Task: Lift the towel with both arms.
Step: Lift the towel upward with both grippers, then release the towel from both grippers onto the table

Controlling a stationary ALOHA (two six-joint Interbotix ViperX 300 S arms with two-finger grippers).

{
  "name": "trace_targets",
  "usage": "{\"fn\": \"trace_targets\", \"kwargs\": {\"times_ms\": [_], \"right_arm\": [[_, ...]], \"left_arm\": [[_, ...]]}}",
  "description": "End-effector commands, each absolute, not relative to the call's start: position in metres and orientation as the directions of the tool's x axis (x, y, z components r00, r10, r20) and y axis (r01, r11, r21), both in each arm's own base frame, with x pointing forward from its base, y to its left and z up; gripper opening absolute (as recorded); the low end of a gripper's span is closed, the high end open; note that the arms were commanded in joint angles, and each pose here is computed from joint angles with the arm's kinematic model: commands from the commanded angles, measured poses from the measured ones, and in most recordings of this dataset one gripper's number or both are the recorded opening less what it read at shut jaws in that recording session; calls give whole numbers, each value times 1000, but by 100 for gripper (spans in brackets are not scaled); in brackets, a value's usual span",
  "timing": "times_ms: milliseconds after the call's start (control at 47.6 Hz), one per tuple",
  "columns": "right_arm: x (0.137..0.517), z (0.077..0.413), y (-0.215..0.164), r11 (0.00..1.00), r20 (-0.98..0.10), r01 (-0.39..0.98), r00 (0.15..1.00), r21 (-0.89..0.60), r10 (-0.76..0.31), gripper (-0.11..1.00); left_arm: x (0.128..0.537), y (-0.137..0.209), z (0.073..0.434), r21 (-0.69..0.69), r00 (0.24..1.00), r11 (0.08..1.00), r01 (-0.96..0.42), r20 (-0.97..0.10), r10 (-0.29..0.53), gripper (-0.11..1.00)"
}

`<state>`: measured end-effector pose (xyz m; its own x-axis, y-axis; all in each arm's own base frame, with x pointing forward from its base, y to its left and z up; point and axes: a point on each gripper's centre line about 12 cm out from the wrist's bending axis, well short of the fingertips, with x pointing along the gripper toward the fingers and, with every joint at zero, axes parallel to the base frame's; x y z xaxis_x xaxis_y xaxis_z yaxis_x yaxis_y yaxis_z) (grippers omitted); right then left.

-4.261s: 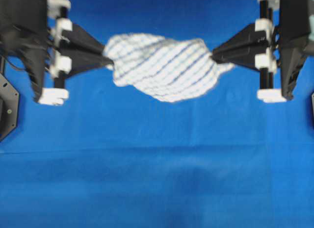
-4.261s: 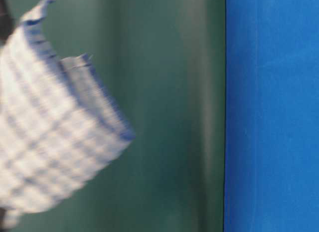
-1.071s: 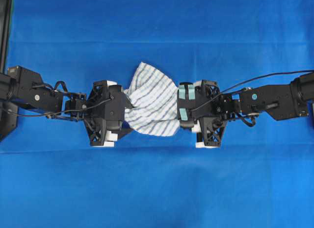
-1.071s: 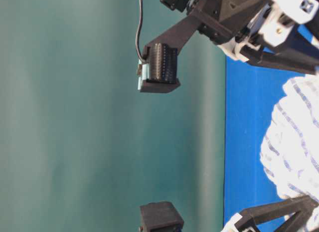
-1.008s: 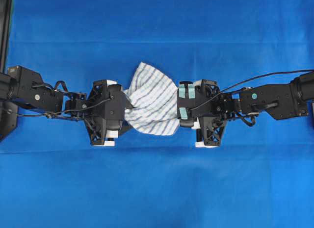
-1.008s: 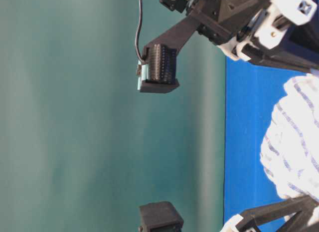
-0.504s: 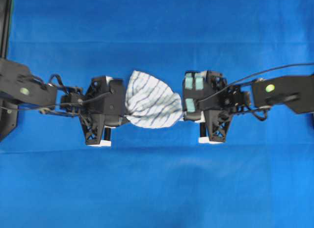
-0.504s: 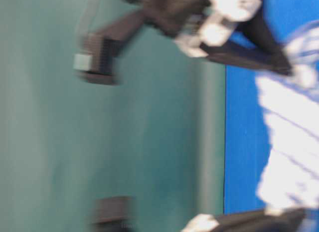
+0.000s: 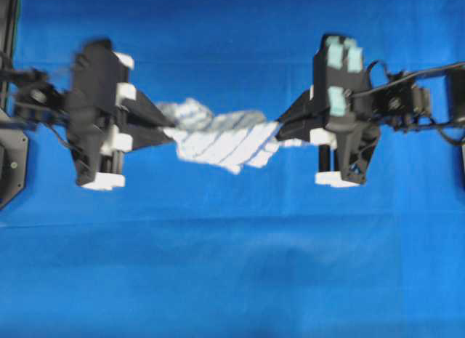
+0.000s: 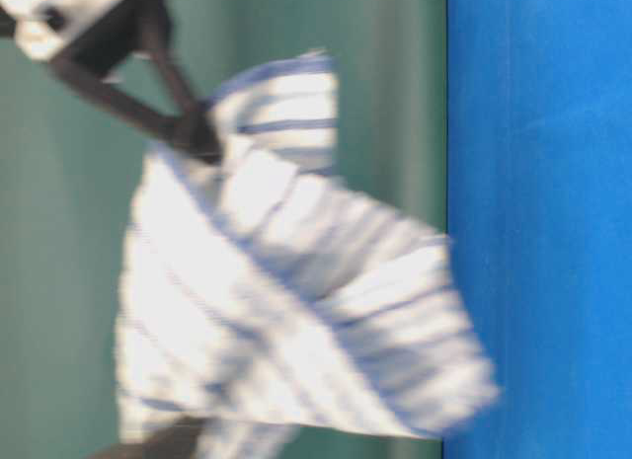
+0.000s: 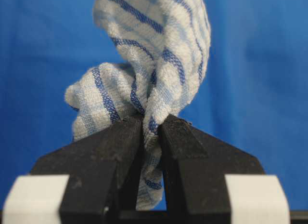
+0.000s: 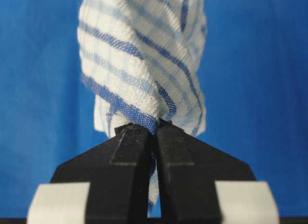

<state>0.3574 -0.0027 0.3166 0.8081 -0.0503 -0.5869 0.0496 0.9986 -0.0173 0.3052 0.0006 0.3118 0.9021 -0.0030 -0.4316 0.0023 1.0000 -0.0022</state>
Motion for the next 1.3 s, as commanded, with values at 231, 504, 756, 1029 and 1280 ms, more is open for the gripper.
{"fn": "trace_targets", "kwargs": {"times_ms": [231, 504, 756, 1029, 1280], "right_arm": [[343, 419, -15, 991, -456, 94, 881, -94, -126, 2], [330, 469, -17, 986, -391, 107, 908, -129, -150, 2], [324, 483, -18, 984, -362, 110, 920, -138, -153, 2], [323, 483, -21, 982, -368, 114, 915, -153, -164, 2], [323, 481, -25, 980, -376, 124, 910, -155, -175, 3]], "left_arm": [[288, 20, 400, 2, 956, 998, -62, -287, 60, 7], [283, 25, 446, 18, 969, 997, -78, -235, 80, 7], [282, 27, 462, 56, 975, 996, -76, -207, 86, 7], [284, 28, 463, 120, 976, 991, -66, -199, 89, 7], [284, 27, 461, 98, 977, 993, -69, -193, 87, 22]]}}
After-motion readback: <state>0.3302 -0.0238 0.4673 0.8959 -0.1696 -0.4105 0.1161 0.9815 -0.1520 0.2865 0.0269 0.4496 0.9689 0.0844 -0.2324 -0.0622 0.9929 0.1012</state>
